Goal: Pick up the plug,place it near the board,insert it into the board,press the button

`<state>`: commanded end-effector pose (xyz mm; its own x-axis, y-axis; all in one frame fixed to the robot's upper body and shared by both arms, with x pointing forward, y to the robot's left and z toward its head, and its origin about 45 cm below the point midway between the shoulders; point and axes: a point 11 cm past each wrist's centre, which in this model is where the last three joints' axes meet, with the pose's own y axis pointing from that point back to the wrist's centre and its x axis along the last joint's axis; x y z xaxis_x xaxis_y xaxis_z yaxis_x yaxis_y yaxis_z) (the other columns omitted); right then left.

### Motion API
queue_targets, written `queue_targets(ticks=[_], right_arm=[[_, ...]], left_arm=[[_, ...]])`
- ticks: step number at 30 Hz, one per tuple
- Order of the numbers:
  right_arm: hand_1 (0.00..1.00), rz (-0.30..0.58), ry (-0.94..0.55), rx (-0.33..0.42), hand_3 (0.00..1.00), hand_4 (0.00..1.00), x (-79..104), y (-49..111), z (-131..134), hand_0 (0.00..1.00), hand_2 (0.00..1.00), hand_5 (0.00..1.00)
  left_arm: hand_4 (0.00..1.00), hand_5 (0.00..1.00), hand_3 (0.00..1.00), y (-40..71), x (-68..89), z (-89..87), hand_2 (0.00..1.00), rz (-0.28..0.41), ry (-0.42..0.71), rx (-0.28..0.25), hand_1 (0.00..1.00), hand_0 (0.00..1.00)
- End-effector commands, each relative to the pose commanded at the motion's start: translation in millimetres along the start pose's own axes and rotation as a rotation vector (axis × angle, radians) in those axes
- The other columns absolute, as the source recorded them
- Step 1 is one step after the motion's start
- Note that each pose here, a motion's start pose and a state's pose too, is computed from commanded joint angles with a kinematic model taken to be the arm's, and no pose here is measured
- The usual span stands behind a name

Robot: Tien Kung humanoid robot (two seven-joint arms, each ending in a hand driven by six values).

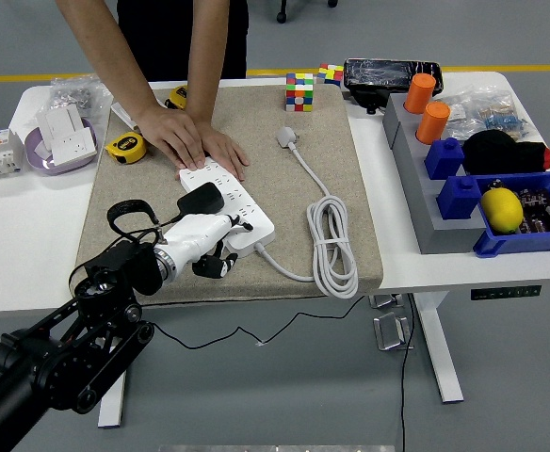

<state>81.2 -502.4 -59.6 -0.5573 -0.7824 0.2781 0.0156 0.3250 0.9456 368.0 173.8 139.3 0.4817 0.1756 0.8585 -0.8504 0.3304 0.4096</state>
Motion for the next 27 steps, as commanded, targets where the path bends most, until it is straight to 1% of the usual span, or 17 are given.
queue_targets(ticks=[17,23,27], right_arm=[[0.765,-0.003,-0.008,0.006,0.777,0.998,-1.0,0.6,-2.7,0.804,0.75,0.998],[0.765,-0.002,-0.009,0.005,0.777,0.998,-0.7,0.5,-2.2,0.805,0.75,0.998],[0.765,-0.002,-0.009,0.006,0.777,0.998,-0.7,0.5,-2.5,0.805,0.75,0.998]], left_arm=[[0.558,0.002,0.804,-1.4,-7.3,-1.0,0.155,-0.034,-0.015,0.003,0.065,0.152],[0.559,0.002,0.793,-1.7,-6.5,-1.9,0.154,-0.032,-0.016,0.004,0.065,0.153],[0.563,0.002,0.791,-2.1,-2.6,-1.7,0.155,-0.02,-0.015,0.002,0.065,0.152]])
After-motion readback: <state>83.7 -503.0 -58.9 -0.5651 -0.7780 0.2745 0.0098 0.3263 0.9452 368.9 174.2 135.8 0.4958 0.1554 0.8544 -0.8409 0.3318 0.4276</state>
